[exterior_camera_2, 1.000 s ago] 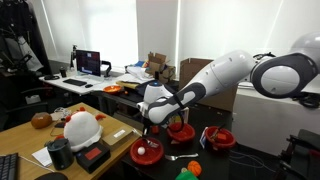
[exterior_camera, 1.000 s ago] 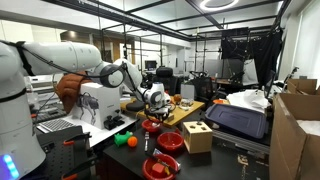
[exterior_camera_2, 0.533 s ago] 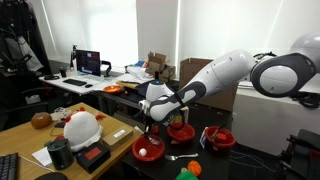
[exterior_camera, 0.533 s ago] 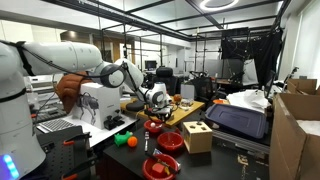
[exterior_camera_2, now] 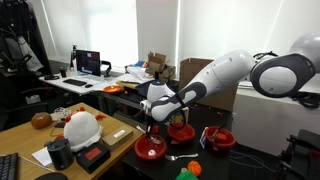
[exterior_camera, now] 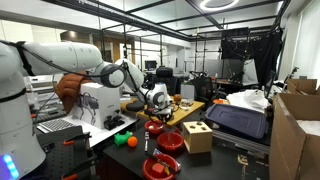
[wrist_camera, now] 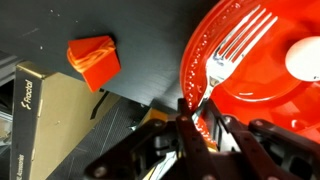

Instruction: Remove the fork from the orange plate and put it on the table

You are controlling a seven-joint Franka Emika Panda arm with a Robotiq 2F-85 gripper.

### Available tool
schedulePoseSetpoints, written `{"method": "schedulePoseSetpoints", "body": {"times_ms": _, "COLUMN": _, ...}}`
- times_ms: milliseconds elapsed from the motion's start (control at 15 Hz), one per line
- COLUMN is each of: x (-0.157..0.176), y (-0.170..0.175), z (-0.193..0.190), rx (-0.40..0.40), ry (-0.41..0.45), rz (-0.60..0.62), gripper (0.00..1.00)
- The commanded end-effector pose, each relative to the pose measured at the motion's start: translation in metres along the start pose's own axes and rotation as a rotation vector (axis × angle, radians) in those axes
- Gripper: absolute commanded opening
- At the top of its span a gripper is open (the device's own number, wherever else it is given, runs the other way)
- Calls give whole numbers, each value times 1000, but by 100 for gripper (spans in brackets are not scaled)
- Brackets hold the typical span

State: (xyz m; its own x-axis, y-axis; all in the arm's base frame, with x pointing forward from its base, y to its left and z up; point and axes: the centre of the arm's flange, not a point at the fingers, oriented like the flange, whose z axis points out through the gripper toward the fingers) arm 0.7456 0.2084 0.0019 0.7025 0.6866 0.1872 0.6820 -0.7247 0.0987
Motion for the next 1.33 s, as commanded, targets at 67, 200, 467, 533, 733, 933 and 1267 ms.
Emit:
{"method": "schedulePoseSetpoints", "body": {"times_ms": 67, "x": 14, "y": 12, "z": 23, "rx": 0, "ry": -31, "rz": -1, "gripper": 5}}
{"method": "schedulePoseSetpoints", "body": {"times_ms": 200, "x": 10, "y": 11, "z": 21, "rx": 3, "ry": -34, "rz": 5, "gripper": 5}}
{"method": "schedulePoseSetpoints", "body": {"times_ms": 467, "x": -2, "y": 15, "z": 17, "rx": 14, "ry": -53, "rz": 18, "gripper": 5}}
{"method": "schedulePoseSetpoints", "body": {"times_ms": 533, "x": -5, "y": 17, "z": 16, "rx": 18, "ry": -58, "rz": 22, "gripper": 5}}
{"method": "schedulePoseSetpoints", "body": {"times_ms": 733, "x": -10, "y": 20, "z": 12, "rx": 28, "ry": -70, "rz": 34, "gripper": 5}}
{"method": "schedulePoseSetpoints", "body": {"times_ms": 933, "x": -9, "y": 16, "z": 9, "rx": 34, "ry": -64, "rz": 30, "gripper": 5}}
{"method": "schedulePoseSetpoints", "body": {"times_ms": 1267, "x": -7, "y": 4, "z": 10, "rx": 55, "ry": -67, "rz": 9, "gripper": 67}}
